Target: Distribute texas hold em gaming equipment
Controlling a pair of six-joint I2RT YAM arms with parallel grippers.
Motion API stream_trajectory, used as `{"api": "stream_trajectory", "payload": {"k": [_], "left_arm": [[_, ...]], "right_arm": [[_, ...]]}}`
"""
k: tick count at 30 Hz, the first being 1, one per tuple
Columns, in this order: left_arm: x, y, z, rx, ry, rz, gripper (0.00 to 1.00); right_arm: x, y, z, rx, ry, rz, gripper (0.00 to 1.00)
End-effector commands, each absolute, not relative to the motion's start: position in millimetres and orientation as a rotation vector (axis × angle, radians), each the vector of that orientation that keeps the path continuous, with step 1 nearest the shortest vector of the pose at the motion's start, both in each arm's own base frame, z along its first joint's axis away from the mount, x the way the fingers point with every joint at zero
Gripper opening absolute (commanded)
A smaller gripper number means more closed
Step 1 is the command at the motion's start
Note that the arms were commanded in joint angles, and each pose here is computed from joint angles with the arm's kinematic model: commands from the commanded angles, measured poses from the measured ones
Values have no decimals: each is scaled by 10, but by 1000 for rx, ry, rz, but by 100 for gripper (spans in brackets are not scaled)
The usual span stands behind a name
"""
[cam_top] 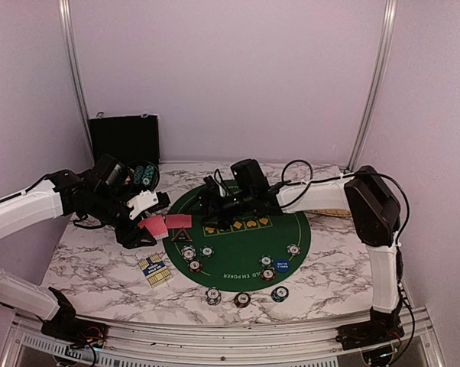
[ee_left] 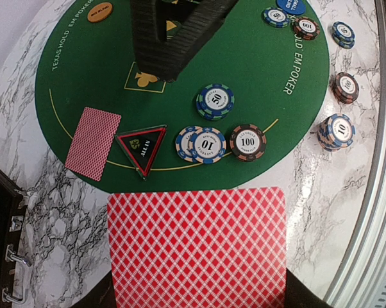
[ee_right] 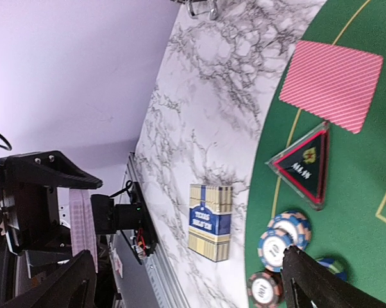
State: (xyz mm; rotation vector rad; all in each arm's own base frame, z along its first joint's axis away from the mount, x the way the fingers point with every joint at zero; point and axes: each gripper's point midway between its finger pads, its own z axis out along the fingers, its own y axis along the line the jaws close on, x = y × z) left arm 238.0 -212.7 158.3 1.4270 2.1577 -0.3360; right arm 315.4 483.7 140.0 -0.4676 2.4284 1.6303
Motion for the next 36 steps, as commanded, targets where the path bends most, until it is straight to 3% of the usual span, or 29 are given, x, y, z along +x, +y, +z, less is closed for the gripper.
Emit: {"api": "stream_trajectory", "payload": {"k": [1,36], "left_arm": [[2419,-2174,1706,1417,2131,-356,14],[2481,-2289,1797,1416,2115,-397,14]], "right_arm": [[2813,4978,1863,-566,2295,1853,99],[2502,5598,2023,-733,2232,2033,94]]}}
